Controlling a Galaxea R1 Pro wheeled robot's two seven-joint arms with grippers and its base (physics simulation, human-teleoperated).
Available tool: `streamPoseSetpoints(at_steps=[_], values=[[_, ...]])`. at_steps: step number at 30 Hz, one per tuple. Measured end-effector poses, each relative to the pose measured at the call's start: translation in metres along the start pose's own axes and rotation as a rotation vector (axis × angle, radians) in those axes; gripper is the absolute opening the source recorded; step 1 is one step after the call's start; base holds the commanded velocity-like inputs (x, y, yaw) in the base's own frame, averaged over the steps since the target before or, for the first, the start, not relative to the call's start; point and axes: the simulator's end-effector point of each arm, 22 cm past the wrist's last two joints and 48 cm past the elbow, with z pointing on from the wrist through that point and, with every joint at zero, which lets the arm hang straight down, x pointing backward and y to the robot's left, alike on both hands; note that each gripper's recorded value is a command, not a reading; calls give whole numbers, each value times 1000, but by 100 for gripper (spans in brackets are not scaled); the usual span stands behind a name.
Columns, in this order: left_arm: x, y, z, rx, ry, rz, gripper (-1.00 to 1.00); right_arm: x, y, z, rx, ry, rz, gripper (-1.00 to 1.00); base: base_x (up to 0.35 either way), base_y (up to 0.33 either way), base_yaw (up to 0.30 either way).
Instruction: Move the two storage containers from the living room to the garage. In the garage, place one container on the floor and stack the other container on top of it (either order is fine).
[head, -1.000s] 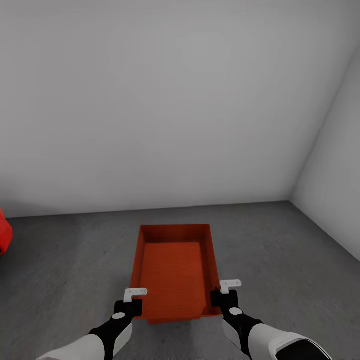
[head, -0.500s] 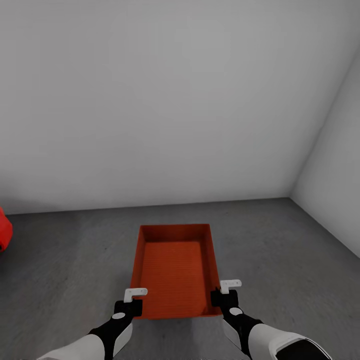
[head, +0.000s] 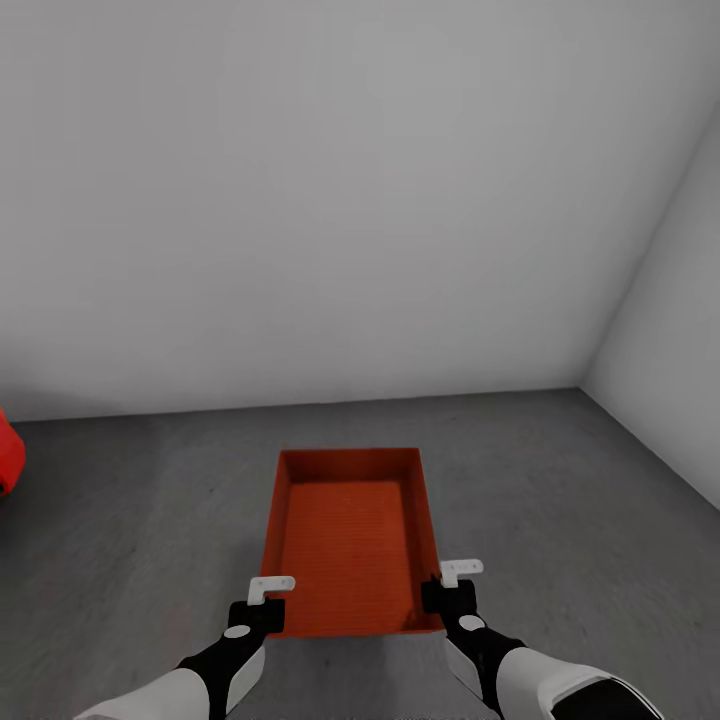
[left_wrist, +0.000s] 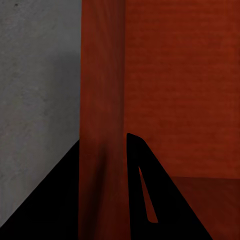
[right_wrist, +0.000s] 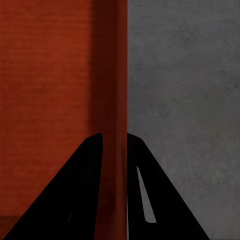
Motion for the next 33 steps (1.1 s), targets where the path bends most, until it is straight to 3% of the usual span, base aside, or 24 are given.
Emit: streamPoseSetpoints(at_steps=[33], values=[[27, 1, 10, 2, 50, 2, -100, 28, 3, 8, -3, 50, 1, -100, 27, 0, 0]])
